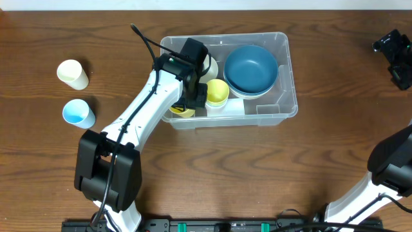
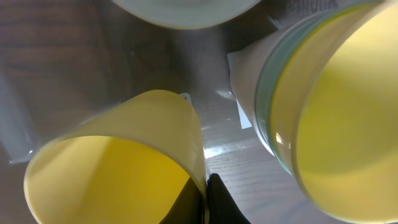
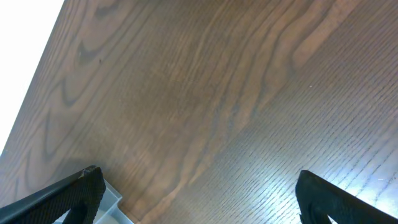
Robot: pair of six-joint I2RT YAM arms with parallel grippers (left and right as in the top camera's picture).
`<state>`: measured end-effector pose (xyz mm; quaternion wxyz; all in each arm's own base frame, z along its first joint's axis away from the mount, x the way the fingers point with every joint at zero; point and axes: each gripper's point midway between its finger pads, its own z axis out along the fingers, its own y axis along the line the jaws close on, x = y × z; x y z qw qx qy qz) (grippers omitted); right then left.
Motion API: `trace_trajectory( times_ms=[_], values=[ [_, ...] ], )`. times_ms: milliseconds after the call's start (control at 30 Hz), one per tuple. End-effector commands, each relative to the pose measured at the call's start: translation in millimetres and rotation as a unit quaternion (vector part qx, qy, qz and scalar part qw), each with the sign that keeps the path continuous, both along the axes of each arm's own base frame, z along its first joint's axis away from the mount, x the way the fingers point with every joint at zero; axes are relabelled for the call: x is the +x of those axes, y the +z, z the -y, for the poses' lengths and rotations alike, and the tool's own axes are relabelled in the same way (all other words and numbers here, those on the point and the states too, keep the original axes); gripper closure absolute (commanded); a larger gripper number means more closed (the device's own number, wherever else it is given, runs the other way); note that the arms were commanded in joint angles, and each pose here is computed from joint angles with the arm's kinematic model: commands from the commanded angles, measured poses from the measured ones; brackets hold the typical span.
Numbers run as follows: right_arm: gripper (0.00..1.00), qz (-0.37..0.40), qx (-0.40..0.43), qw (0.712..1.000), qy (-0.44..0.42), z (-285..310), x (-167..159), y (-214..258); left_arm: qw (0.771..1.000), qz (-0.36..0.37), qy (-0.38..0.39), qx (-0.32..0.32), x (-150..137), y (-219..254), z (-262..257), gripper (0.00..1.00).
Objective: Pack container
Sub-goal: 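Carry the yellow cup into the container's front-left corner, then lower the yellow cup into the container and release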
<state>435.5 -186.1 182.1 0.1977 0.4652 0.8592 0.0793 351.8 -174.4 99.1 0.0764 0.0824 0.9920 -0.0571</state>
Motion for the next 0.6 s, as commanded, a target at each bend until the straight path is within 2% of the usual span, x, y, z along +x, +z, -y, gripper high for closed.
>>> trace_trajectory(
  times_ms=[0,567],
  values=[
    [0.01,0.001,0.001,1.0,-0.003,-1.0,0.6,1.4,1.0,-0.001,-0.003,0.009,0.8,-5.0,-2.0,0.94],
    [0.01,0.001,0.001,1.0,-0.003,-1.0,0.5,1.4,1.0,-0.013,-0.001,0.017,-5.7,-13.2,-6.0,0.94]
  ],
)
